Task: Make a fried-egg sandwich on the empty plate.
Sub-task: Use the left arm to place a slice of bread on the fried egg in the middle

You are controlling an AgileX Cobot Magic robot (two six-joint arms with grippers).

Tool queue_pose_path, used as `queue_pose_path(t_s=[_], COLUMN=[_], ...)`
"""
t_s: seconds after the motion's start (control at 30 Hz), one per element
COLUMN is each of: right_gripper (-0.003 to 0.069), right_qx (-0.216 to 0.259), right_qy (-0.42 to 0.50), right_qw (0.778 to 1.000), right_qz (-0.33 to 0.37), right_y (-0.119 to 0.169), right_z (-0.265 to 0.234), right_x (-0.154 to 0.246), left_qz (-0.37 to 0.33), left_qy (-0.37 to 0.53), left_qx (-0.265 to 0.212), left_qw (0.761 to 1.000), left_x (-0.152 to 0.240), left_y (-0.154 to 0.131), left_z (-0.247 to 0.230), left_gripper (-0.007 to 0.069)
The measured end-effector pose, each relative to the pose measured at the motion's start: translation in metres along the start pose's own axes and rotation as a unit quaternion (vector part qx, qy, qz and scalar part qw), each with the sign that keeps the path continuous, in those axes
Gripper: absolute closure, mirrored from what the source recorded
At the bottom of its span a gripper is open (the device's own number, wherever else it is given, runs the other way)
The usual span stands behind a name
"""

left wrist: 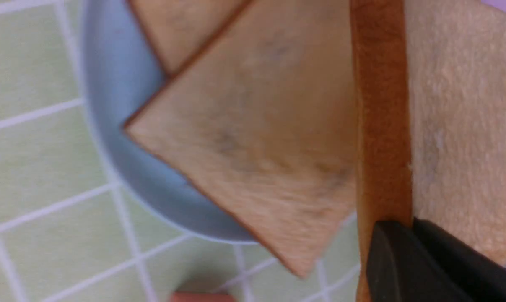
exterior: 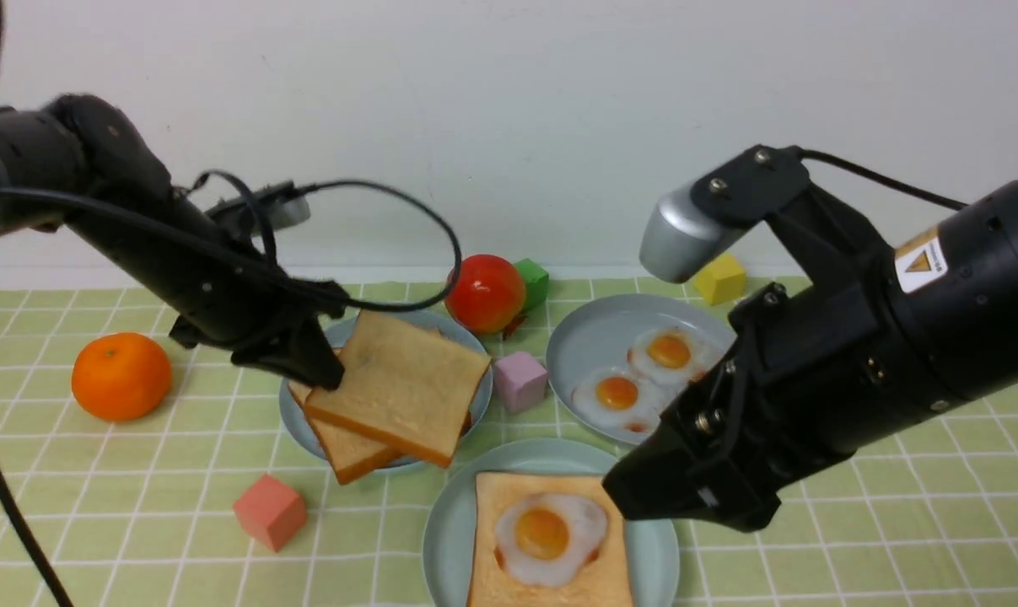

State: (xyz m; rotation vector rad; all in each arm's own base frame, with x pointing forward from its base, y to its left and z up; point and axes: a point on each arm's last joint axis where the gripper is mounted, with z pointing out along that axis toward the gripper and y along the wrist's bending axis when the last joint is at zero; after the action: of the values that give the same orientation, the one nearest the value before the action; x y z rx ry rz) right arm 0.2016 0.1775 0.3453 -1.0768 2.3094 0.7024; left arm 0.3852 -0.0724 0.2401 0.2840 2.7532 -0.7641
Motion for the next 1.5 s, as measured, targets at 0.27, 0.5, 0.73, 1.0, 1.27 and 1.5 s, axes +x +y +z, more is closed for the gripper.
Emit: queue_pose_path(t_s=[0.27,0.5,0.73,1.0,1.27,1.5], right_gripper=[0.0108,0.0108,0.0108,0.0143,0.0526,0.0669], right_qx=[-0.008,-0.010,-0.017,-0.011,0.065,0.142], right_qy=[0.014,0.019,0.031,0.036,0.049,-0.026], right_qw=[1.000,1.000,0.999,0.999,0.994,0.979], right_qz=[-0.001,-0.001,-0.001,0.008,0.078,0.145], right_y=[0.002,0.003,0.004,0.003,-0.009,-0.001], right_z=[0.000,0.000,0.000,0.000,-0.005,-0.041], right_x=[0.003,0.003,0.006,0.006,0.011,0.045], left_qz=[-0.048,-0.095,-0.138,-0.153,-0.123,-0.056], left_qy=[-0.007,-0.035,-0.064,-0.048,0.004,0.007], left_qx=[0.121,0.086,0.048,0.045,0.062,0.100], left_qw=[0.991,0.991,0.987,0.986,0.990,0.993], left_x=[0.049,0.102,0.109,0.111,0.120,0.129], left_y=[-0.055,-0.081,-0.075,-0.072,-0.077,-0.102], left_z=[-0.001,0.054,0.077,0.085,0.083,0.038], left_gripper=[0.0629,0.0629,0.0624,0.0503,0.0217,0.0070])
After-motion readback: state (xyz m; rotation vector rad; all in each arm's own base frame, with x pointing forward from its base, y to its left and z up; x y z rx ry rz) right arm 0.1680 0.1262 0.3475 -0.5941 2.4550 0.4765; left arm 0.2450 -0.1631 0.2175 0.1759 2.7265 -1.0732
